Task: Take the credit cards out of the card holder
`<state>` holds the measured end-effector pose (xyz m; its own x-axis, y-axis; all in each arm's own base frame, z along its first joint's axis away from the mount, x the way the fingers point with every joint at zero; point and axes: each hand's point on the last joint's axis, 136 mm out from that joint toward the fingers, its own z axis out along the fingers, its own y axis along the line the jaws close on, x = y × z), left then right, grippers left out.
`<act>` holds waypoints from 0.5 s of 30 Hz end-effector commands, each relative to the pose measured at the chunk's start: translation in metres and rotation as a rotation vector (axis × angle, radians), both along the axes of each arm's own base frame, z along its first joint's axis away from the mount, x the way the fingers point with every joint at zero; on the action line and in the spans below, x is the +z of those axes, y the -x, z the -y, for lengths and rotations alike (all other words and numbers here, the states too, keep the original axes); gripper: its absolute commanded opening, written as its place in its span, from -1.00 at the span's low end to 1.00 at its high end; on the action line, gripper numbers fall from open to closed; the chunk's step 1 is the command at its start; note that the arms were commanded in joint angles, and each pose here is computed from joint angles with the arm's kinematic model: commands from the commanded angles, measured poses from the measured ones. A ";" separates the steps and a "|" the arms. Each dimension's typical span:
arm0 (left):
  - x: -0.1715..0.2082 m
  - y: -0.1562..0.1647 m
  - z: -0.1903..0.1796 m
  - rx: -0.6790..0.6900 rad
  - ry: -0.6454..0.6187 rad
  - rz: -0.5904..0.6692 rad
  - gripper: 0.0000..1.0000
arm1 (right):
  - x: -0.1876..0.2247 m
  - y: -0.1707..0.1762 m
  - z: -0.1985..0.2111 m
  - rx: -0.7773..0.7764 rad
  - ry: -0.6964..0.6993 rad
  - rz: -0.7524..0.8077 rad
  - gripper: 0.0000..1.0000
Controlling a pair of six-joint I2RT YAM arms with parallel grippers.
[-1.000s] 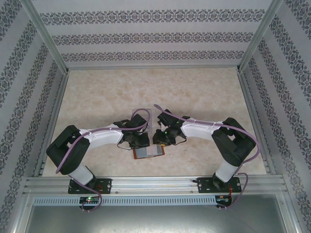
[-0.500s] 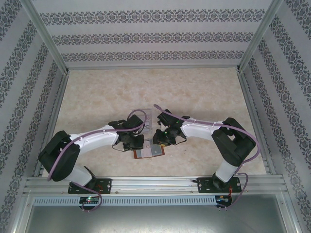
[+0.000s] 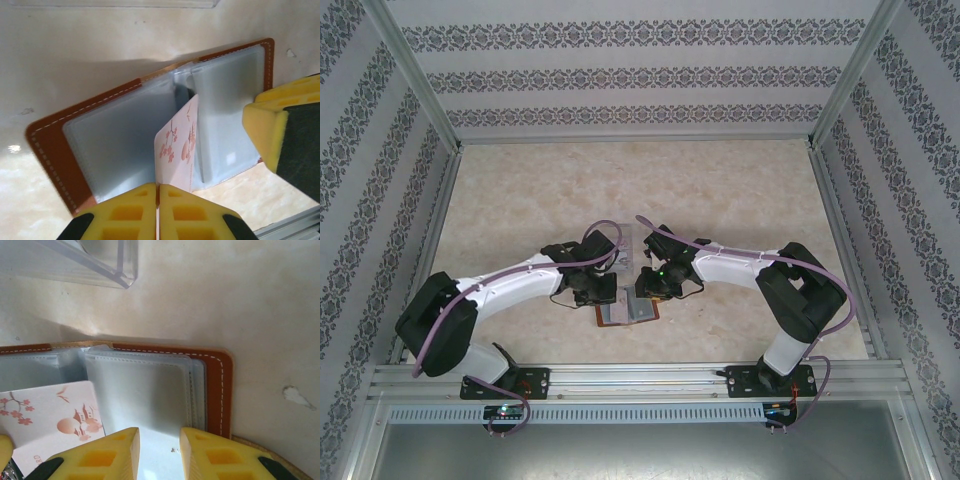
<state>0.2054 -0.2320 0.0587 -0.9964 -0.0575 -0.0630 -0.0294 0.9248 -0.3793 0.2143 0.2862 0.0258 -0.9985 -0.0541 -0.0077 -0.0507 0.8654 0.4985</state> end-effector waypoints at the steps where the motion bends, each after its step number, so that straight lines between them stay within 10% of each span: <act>1: 0.008 -0.009 0.018 0.006 0.071 -0.001 -0.74 | -0.004 0.003 0.010 0.000 0.061 0.000 -0.39; 15: 0.005 -0.005 0.031 -0.006 0.110 -0.023 -0.74 | -0.006 0.004 0.011 0.002 0.064 -0.005 -0.40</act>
<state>0.2086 -0.2517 0.0595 -0.9977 -0.0614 -0.0298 -0.0416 0.8932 -0.4478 0.2143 0.2862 0.0258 -0.9985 -0.0541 -0.0077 -0.0507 0.8654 0.4985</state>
